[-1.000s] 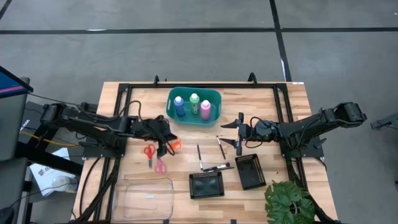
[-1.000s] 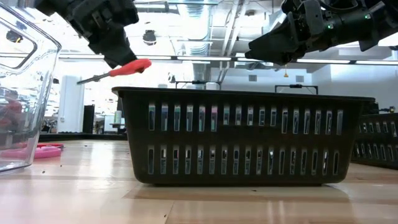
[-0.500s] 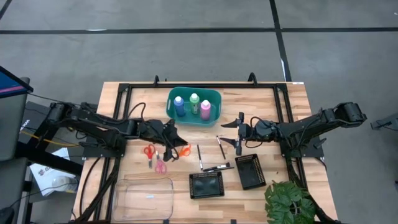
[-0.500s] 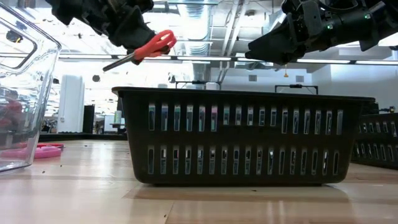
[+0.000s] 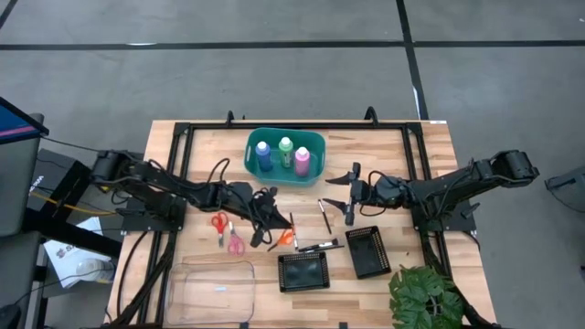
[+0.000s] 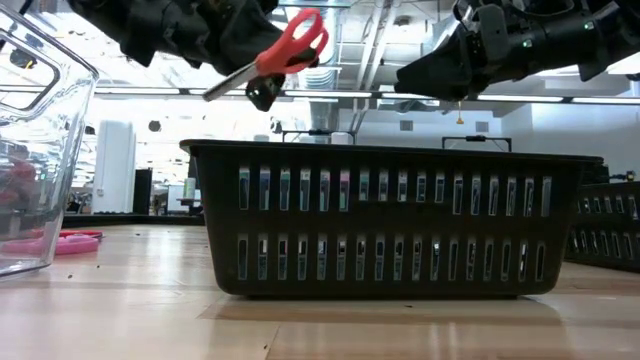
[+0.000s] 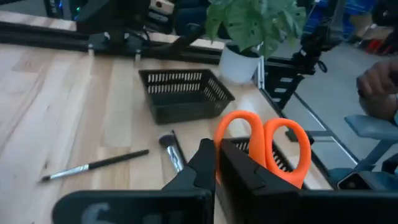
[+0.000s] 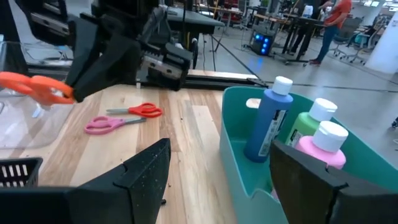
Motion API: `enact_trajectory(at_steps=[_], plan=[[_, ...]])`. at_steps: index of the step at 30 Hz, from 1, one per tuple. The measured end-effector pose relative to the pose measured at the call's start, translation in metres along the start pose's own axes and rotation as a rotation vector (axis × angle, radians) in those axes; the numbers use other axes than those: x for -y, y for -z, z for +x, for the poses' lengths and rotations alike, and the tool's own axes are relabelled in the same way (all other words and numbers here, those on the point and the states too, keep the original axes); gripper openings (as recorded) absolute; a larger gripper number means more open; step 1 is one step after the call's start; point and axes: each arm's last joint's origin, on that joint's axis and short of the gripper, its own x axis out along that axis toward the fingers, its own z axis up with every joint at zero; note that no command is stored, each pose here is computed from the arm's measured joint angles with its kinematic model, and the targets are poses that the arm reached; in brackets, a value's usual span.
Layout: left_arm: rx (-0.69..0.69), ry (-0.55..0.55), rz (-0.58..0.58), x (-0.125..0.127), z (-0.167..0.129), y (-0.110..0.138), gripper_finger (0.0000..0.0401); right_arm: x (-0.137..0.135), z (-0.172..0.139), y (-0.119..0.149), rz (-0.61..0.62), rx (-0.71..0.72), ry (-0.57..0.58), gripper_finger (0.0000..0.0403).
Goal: Pick & Place Paint Supplies
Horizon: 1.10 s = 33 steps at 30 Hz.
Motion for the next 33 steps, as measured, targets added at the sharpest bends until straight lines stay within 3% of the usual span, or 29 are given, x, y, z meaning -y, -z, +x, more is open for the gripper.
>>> enact_trajectory(at_steps=[8,15,26,33], plan=[[0.022,0.098,0.044,0.018,0.019,-0.011,0.0,0.002,0.0,-0.001,-0.019,0.007,0.052,0.0254],[-0.036,0.113,0.043,0.02,0.046,-0.001,0.0,0.002,0.0,-0.001,-0.03,0.007,0.057,0.0254],[-0.115,0.144,0.029,0.016,0.076,0.019,0.0,0.007,-0.01,-0.013,-0.065,0.053,0.157,0.0254],[-0.071,0.151,0.039,0.015,0.084,0.022,0.0,0.002,-0.017,-0.02,-0.056,0.087,0.129,0.0254]])
